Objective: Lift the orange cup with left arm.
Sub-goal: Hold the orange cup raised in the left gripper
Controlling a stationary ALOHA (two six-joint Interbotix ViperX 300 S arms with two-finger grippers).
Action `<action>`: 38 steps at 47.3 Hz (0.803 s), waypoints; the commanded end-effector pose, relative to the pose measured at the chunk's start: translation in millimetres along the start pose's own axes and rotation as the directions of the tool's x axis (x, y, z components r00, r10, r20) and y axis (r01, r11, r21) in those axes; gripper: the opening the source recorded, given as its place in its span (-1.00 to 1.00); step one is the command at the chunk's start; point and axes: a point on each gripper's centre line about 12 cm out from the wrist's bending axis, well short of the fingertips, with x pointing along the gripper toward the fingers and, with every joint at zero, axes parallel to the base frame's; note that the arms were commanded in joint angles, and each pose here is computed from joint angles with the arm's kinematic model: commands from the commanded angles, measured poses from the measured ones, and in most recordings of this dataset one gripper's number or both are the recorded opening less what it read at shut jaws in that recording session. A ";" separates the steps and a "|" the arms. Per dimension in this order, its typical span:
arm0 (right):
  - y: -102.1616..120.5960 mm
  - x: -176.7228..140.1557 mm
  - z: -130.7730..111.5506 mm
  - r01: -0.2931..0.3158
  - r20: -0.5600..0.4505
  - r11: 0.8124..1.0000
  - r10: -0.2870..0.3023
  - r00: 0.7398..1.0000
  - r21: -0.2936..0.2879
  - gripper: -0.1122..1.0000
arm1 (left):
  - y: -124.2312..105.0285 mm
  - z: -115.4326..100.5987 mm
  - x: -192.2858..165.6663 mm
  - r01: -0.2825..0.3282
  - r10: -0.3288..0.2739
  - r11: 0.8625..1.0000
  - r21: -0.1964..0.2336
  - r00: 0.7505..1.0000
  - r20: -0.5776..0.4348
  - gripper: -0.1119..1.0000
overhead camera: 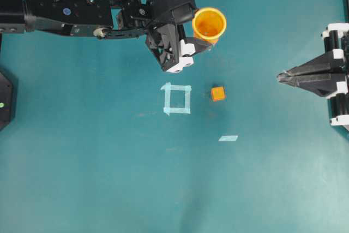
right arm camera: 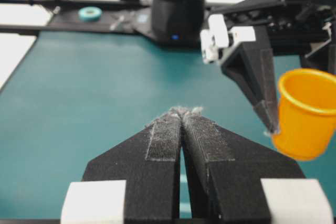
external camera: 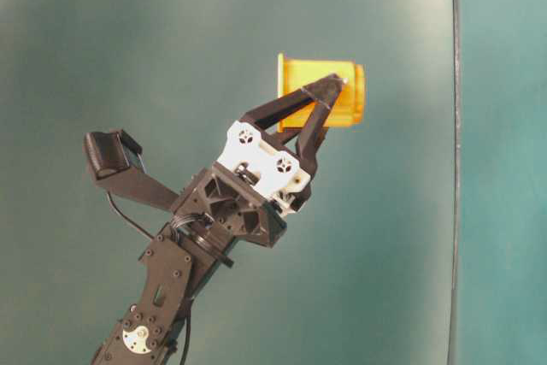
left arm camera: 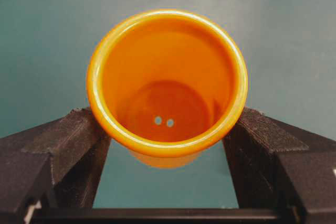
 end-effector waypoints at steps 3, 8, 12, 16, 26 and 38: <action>0.2 2.1 13.1 -0.001 0.032 1.000 0.001 0.999 0.001 -0.80 | 0.4 24.9 -14.2 -0.002 0.001 1.000 0.003 0.997 0.075 0.40; -0.1 2.1 13.1 0.000 0.032 1.000 0.000 0.999 0.002 -0.80 | 1.1 24.9 -14.2 -0.003 0.003 1.000 0.002 0.997 0.075 0.40; 0.2 2.1 13.1 -0.001 0.032 1.000 0.001 0.999 0.001 -0.80 | 0.4 24.9 -14.2 -0.002 0.001 1.000 0.004 0.997 0.075 0.40; -0.1 2.1 13.1 0.000 0.032 1.000 0.000 0.999 0.002 -0.80 | 0.4 25.4 -14.8 -0.002 0.001 1.000 0.003 0.997 0.077 0.40; 0.2 2.1 13.1 -0.001 0.032 1.000 0.001 0.999 0.001 -0.80 | 0.4 25.4 -14.8 -0.002 0.001 1.000 0.004 0.997 0.077 0.40; 0.2 2.1 13.1 -0.001 0.032 1.000 0.001 0.999 0.001 -0.80 | 0.5 29.4 -15.5 -0.002 0.002 1.000 0.006 0.996 0.084 0.40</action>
